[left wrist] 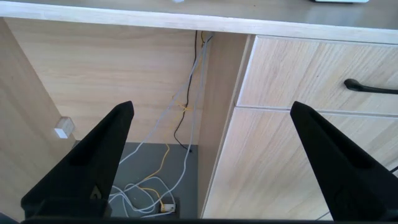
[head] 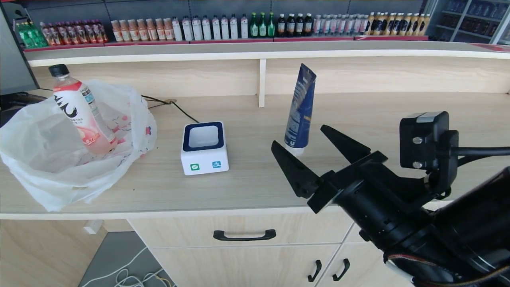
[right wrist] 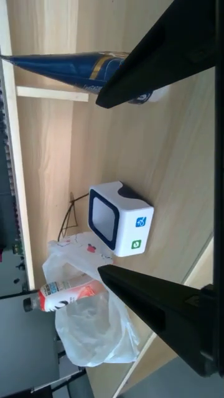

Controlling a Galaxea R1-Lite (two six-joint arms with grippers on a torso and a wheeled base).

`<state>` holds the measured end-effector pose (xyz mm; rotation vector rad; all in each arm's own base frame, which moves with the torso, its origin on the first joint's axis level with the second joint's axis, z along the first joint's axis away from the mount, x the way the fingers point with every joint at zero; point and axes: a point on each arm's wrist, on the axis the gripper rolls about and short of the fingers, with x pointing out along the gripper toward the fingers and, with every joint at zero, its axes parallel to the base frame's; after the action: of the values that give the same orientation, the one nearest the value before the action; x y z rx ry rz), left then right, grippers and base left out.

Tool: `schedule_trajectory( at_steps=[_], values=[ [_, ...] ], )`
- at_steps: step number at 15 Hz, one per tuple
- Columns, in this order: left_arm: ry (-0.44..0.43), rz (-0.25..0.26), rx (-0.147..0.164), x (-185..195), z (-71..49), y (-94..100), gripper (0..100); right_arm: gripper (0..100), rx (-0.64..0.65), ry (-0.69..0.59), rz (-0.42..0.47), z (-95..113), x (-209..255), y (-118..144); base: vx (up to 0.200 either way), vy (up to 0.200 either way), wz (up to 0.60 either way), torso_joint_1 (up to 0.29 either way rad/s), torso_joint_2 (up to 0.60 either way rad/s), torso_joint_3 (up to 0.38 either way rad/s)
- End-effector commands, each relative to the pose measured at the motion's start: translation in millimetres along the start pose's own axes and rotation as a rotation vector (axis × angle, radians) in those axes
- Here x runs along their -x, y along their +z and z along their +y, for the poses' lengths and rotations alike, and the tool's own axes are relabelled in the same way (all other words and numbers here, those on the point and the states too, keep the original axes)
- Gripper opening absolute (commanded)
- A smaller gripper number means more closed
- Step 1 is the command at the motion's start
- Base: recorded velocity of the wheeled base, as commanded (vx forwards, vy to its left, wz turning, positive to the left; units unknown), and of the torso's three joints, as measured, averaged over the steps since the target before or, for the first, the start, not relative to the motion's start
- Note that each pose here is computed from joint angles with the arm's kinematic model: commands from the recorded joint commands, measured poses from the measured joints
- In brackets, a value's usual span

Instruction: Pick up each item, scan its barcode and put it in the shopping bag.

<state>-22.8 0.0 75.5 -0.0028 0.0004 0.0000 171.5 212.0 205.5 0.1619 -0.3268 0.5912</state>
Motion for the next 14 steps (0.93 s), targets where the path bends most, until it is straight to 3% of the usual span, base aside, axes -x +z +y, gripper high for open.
schedule_trajectory(
  at_steps=[1,4,7,11,14],
  values=[
    [0.000,0.000,0.000,0,0.0,0.0,100,100,0.037,-0.086,-0.003,-2,-17,18,0.000,0.000,0.00,0.000,0.00,0.000],
    [0.000,0.000,0.000,0,0.0,0.0,100,100,0.089,-0.220,0.088,-3,-24,16,0.000,0.000,0.00,0.000,0.00,0.000],
    [-0.002,0.000,0.000,0,0.0,0.0,100,100,0.087,-0.262,0.133,-7,-28,4,0.000,0.000,0.00,0.000,0.00,0.000],
    [0.000,0.000,0.000,0,0.0,0.0,100,100,0.071,-0.321,0.127,-23,-46,-5,0.000,0.000,0.00,0.000,0.00,0.000],
    [0.000,0.000,0.000,0,0.0,0.0,100,100,0.068,-0.329,0.118,-24,-59,-3,0.000,0.000,0.00,0.000,0.00,0.000]
  ],
)
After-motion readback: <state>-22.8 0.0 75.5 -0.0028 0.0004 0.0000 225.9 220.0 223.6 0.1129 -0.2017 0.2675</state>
